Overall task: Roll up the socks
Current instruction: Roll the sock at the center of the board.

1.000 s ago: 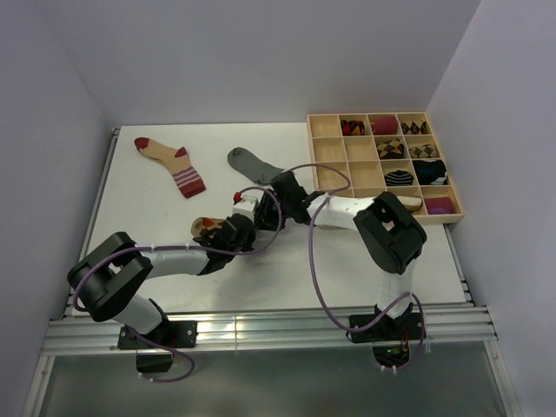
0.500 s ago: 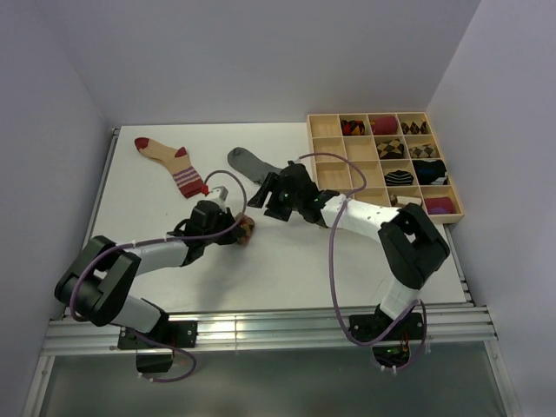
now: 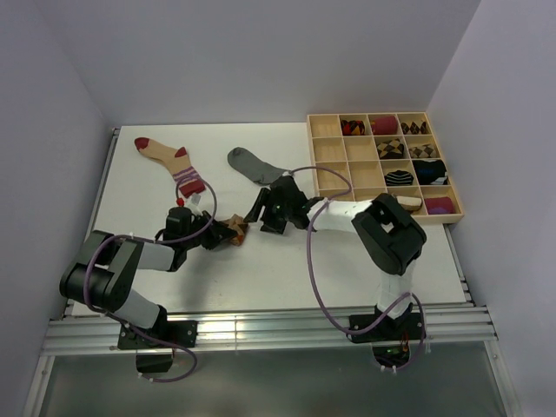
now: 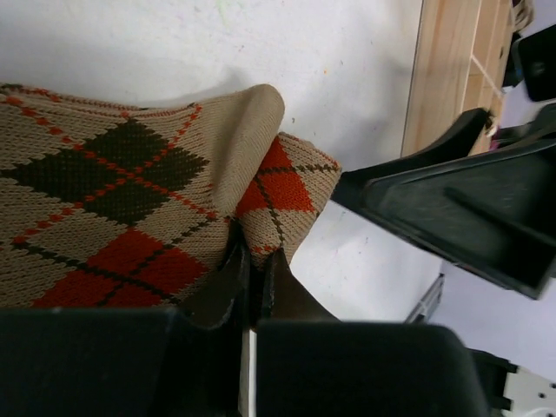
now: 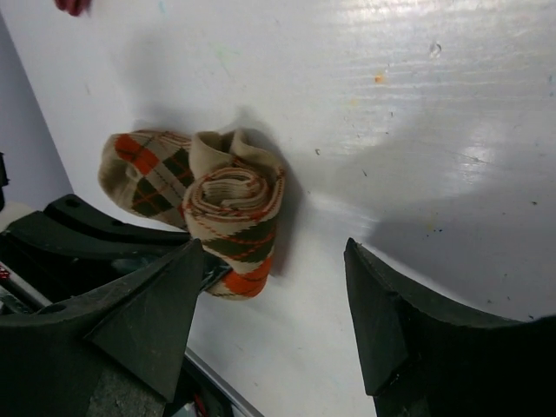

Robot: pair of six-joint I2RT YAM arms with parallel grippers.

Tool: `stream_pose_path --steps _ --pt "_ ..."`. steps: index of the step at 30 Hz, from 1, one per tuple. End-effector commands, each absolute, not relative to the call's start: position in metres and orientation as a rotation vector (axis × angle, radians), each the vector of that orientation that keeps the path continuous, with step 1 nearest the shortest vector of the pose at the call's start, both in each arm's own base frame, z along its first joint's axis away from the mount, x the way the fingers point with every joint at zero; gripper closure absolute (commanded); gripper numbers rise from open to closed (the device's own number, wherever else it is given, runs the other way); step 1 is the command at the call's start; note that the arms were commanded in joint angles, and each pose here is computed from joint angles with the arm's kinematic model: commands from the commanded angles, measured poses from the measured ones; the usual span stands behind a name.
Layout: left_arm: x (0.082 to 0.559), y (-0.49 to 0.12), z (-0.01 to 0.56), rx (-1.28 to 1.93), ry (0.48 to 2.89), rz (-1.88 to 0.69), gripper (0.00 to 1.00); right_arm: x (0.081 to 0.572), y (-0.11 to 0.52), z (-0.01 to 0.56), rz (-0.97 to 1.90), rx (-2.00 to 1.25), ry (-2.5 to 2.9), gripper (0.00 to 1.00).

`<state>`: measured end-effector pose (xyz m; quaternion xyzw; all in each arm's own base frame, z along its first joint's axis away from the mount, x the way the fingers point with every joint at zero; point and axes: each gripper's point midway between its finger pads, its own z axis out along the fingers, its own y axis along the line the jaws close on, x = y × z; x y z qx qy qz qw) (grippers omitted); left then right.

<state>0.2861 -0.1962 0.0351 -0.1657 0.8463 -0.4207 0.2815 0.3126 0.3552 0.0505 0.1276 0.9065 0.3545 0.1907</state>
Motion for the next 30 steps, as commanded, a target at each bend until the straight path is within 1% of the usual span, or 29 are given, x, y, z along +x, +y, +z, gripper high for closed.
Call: stream_pose_path --steps 1,4,5,8,16,23,27,30 --pt "0.261 -0.187 0.007 -0.553 2.382 -1.13 0.99 0.319 0.376 0.06 1.082 0.297 2.504 0.27" --pt "0.26 -0.185 0.004 -0.578 2.389 -1.135 0.97 0.317 0.381 0.054 1.105 0.288 2.514 0.28" --pt "0.259 -0.184 0.002 -0.585 2.394 -1.136 0.97 0.316 0.383 0.054 1.119 0.277 2.515 0.32" --pt "0.257 -0.185 0.0 -0.593 2.405 -1.151 0.96 0.316 0.39 0.054 1.152 0.253 2.512 0.33" --pt "0.253 -0.18 -0.014 -0.624 2.45 -1.111 0.96 0.319 0.397 0.057 1.181 0.21 2.482 0.33" --pt "0.25 -0.178 -0.021 -0.644 2.484 -1.091 0.95 0.318 0.401 0.042 1.175 0.213 2.51 0.35" --pt "0.249 -0.177 -0.022 -0.649 2.491 -1.087 0.95 0.318 0.403 0.035 1.176 0.207 2.519 0.41" --pt "0.249 -0.178 -0.023 -0.648 2.496 -1.088 0.94 0.319 0.403 0.031 1.169 0.2 2.526 0.51"
